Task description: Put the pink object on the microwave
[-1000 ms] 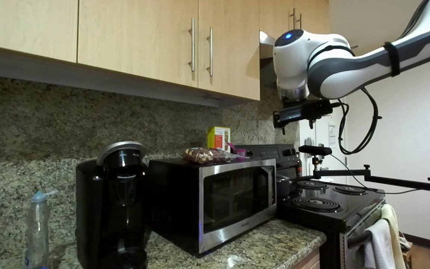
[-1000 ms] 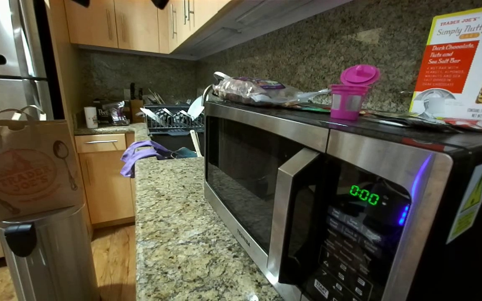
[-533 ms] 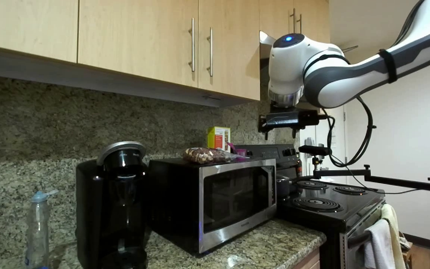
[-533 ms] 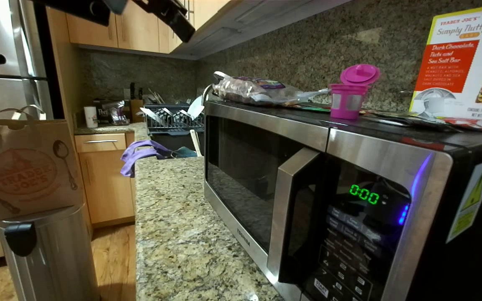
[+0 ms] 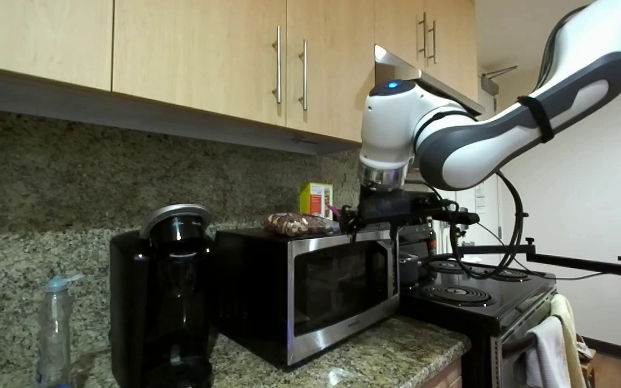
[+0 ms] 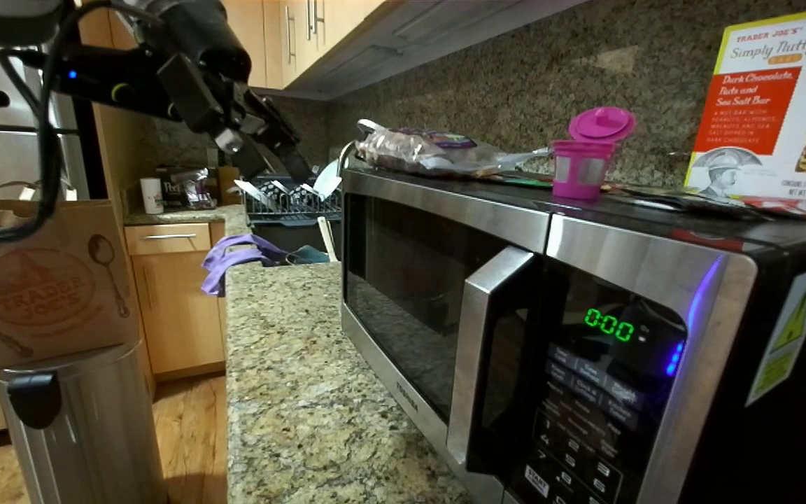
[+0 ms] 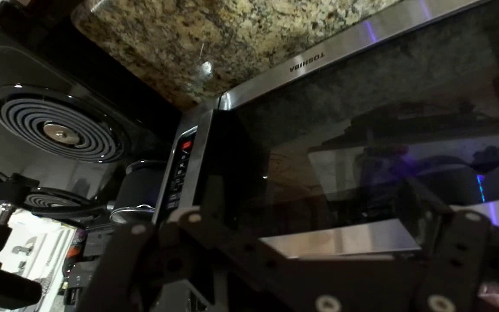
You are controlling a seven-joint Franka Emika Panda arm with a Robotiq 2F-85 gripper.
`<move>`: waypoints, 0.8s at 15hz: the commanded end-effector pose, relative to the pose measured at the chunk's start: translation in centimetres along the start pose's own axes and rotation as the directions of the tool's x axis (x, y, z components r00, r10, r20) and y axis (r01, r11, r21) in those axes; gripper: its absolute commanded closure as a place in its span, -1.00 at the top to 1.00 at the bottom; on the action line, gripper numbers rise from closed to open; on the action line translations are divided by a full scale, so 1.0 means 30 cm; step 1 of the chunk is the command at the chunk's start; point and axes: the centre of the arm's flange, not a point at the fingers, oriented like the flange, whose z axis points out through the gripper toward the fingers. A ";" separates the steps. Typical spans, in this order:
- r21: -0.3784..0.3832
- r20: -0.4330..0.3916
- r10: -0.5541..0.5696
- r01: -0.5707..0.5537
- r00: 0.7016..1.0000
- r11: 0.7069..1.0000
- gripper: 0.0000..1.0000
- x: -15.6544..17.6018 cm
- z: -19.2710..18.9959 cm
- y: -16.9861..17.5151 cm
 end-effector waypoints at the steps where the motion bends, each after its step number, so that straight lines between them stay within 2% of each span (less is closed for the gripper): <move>1: 0.005 0.042 0.167 -0.167 0.985 0.986 1.00 -0.021 0.018 -0.083; 2: -0.002 0.016 0.075 -0.075 0.997 0.997 1.00 -0.029 0.009 -0.031; 5: -0.002 0.033 0.126 -0.126 0.991 0.992 1.00 -0.033 0.015 -0.061; 6: -0.008 0.069 0.105 -0.105 0.992 0.994 1.00 -0.032 0.011 -0.057; 7: 0.038 0.106 -0.004 0.000 0.994 0.999 1.00 -0.043 0.007 -0.049; 10: 0.088 0.152 -0.138 0.126 0.979 0.988 1.00 -0.082 -0.018 0.014; 12: 0.126 0.191 -0.230 0.209 0.954 0.970 1.00 -0.097 -0.028 0.075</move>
